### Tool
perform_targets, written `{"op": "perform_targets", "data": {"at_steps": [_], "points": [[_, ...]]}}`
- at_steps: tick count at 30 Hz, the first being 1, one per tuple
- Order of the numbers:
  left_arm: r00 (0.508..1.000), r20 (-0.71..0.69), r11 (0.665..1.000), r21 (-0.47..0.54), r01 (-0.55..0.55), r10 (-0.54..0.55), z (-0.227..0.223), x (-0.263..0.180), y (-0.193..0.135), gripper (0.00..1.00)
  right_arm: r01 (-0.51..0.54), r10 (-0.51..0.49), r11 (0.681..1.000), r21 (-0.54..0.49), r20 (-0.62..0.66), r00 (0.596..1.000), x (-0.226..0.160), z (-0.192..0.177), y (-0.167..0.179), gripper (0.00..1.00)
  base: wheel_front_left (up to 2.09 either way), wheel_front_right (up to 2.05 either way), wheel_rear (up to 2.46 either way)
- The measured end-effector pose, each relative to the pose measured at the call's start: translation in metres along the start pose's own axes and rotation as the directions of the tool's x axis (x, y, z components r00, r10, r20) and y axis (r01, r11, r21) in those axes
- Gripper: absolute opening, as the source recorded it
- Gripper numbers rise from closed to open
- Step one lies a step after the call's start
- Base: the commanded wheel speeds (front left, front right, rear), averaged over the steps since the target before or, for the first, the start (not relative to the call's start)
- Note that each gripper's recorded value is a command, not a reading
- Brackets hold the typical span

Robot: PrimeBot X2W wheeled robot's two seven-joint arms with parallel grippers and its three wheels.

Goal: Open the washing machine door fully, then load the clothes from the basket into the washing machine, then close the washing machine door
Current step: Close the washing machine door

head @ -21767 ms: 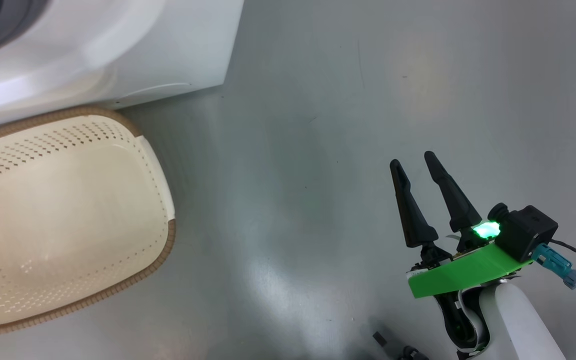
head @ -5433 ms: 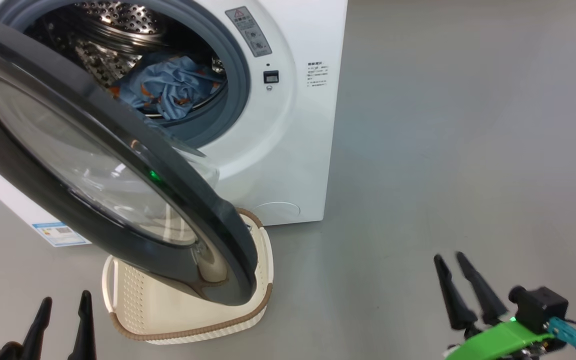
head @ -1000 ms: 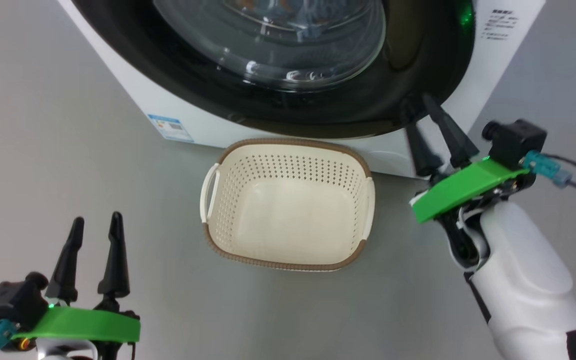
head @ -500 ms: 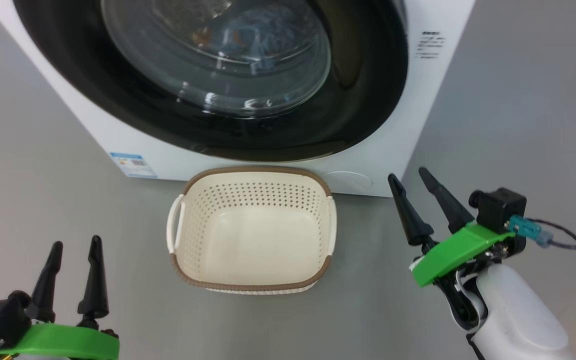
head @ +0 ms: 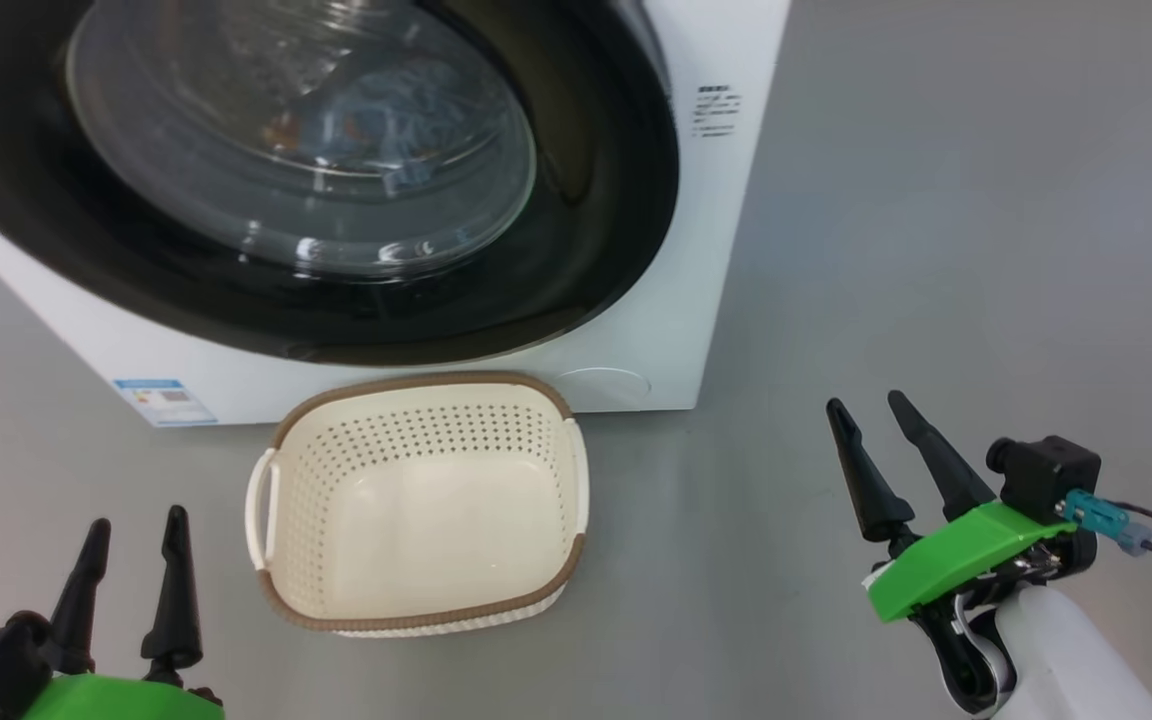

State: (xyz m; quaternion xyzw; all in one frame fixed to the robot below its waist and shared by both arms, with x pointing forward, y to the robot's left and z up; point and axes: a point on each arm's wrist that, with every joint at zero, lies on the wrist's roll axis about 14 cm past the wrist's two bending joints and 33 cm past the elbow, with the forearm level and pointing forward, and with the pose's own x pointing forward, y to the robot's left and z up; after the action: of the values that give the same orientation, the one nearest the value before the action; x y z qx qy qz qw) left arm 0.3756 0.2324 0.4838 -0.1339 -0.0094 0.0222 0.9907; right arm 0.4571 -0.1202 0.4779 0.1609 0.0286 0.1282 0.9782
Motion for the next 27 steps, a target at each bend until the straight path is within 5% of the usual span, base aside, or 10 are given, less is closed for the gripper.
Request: {"op": "perform_targets", "data": {"at_steps": [27], "points": [[0.997,-0.036,0.997,0.02,0.076,-0.075,-0.01,0.0,-0.02,1.0,0.191,-0.19,0.982,-0.006,0.053,0.98,-0.071,0.018,-0.058,1.0,0.0,0.0,0.0]]}}
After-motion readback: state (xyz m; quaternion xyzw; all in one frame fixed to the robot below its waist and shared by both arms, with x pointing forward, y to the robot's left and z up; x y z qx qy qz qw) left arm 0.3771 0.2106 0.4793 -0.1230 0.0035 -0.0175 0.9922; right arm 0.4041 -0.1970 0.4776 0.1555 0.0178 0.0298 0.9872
